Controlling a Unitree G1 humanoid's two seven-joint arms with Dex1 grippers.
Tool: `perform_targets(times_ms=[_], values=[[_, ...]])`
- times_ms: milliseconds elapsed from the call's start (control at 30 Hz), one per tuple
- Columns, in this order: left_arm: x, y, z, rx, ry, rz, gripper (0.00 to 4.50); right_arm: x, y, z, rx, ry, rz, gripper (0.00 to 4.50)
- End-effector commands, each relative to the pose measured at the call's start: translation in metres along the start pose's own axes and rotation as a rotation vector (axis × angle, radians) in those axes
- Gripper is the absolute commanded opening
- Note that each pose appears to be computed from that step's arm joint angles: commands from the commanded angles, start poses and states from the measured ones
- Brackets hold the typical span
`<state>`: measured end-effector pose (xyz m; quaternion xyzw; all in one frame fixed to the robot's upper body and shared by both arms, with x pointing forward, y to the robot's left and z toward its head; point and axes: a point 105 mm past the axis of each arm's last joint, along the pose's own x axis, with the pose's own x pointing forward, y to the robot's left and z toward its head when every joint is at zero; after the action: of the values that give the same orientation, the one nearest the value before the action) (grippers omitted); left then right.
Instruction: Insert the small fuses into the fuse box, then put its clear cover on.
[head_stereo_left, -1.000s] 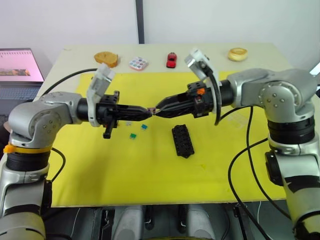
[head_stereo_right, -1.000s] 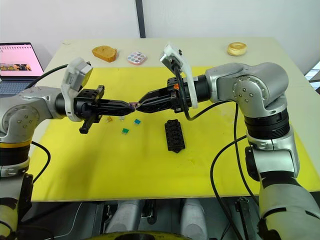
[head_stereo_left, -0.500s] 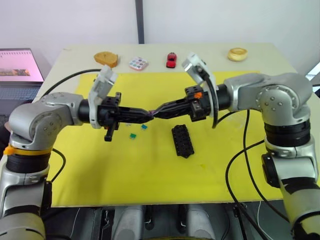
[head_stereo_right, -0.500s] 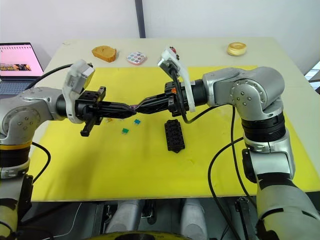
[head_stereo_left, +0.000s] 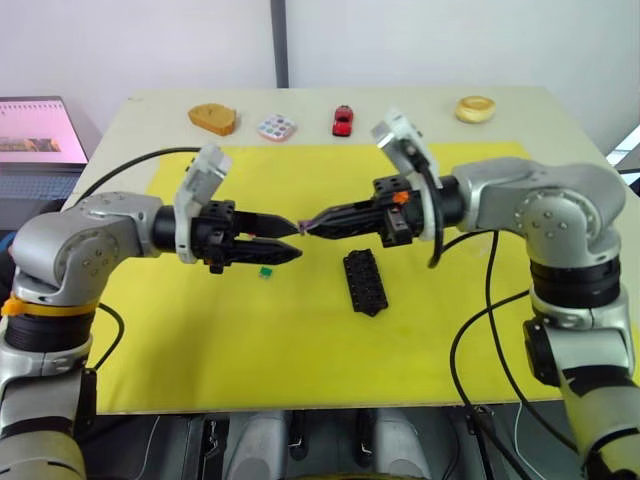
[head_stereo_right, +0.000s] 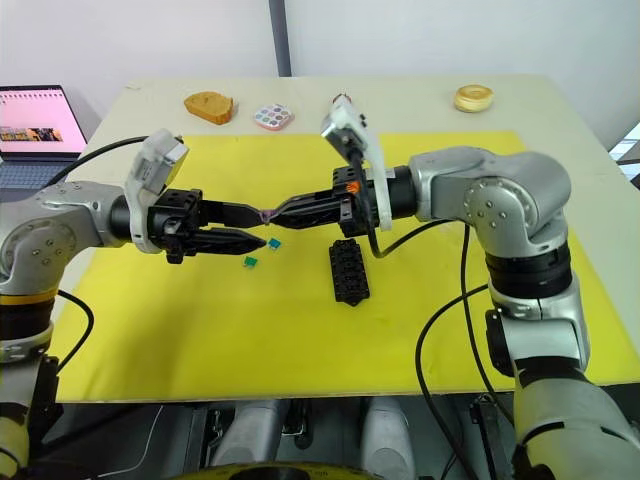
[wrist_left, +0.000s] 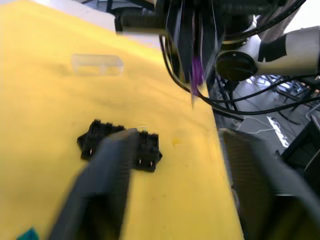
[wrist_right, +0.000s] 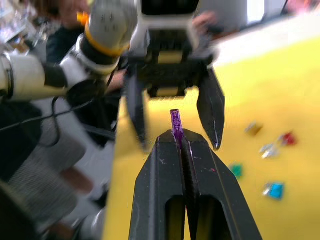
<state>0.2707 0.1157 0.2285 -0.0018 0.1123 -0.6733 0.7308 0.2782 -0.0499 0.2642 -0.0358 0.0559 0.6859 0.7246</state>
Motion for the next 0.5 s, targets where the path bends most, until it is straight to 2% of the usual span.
perform_targets(times_ms=[33,167,333,400,500], values=[[-0.009,-0.002,0.001,0.048,0.006,0.043,3.95,-0.013,0.006,0.007,-0.198,-0.035,0.008,0.00],[-0.001,-0.003,-0.019,0.054,0.037,0.074,3.95,-0.033,0.014,-0.018,-0.240,-0.005,0.140,0.00],[0.018,-0.006,-0.050,0.147,0.110,0.089,3.95,-0.049,0.000,-0.066,-0.279,0.091,0.130,0.00],[0.025,-0.007,-0.061,0.202,0.147,0.083,3.95,-0.053,-0.005,-0.078,-0.307,0.126,0.130,0.00],[0.032,-0.010,-0.068,0.242,0.154,0.074,3.95,-0.055,-0.012,-0.088,-0.316,0.140,0.127,0.00]])
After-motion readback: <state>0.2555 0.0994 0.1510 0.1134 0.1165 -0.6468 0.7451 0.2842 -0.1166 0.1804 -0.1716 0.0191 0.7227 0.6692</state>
